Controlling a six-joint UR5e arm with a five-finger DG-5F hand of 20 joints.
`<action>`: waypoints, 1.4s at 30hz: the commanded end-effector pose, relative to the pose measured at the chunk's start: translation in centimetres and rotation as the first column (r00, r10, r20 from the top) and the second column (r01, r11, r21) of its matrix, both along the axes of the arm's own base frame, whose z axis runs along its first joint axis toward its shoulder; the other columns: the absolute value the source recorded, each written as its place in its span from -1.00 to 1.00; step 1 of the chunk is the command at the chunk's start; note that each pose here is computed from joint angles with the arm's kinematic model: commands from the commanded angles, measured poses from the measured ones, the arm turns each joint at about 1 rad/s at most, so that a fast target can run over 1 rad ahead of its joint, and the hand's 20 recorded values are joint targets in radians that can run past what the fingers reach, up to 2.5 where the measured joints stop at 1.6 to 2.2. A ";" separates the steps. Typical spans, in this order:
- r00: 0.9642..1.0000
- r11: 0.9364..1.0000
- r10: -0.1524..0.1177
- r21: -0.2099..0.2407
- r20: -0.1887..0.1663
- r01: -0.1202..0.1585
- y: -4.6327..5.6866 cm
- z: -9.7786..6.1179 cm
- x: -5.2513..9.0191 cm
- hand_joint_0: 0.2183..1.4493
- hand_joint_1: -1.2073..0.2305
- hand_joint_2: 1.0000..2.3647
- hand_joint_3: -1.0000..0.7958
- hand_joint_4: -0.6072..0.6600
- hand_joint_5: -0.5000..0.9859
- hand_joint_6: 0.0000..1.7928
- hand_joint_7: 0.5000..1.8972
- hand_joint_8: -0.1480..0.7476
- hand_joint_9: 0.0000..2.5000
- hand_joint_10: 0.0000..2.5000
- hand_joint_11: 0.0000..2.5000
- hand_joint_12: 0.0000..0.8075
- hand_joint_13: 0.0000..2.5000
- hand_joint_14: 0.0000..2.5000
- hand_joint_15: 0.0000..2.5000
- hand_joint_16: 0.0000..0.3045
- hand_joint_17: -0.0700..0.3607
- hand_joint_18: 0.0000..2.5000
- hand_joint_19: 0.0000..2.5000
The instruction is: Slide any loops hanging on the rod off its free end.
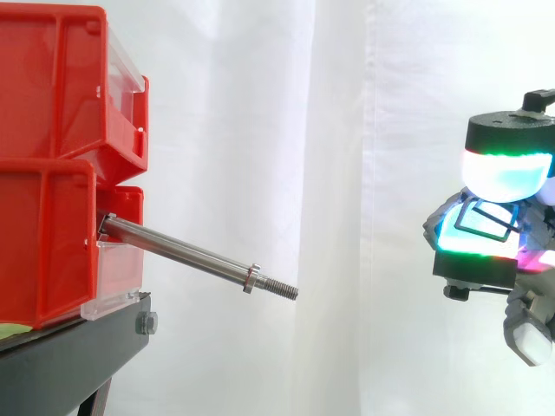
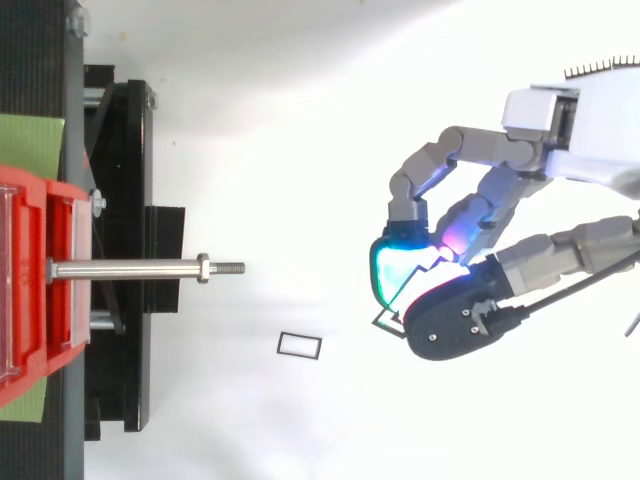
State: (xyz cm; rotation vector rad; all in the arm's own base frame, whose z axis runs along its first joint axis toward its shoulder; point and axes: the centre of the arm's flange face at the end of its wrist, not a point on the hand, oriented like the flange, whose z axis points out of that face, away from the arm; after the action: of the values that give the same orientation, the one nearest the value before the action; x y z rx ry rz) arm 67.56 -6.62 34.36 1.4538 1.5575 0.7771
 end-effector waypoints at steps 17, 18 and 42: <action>1.000 1.000 -0.006 0.015 0.000 0.006 0.1 0.0 0.0 -0.50 -0.19 -1.00 -0.44 0.08 -0.49 -0.05 -0.32 -0.06 -0.12 -0.98 -0.42 -0.10 -0.36 -0.99 -0.65 -0.66 -0.13 -0.35 -0.62; 1.000 1.000 -0.006 0.015 0.000 0.006 0.1 0.0 0.0 -0.51 -0.19 -1.00 -0.44 0.07 -0.49 -0.06 -0.33 -0.06 -0.12 -0.98 -0.42 -0.09 -0.36 -0.99 -0.65 -0.66 -0.13 -0.35 -0.62; 1.000 1.000 -0.004 0.014 -0.004 0.004 0.2 0.0 -0.1 -0.49 -0.07 -1.00 -0.44 0.07 -0.46 -0.12 -0.26 -0.06 -0.10 -0.98 -0.44 -0.10 -0.36 -0.99 -0.65 -0.66 -0.13 -0.35 -0.61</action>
State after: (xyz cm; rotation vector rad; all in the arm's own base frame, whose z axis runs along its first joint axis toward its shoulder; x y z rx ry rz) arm 67.50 -6.48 34.35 1.4698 1.5531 0.7842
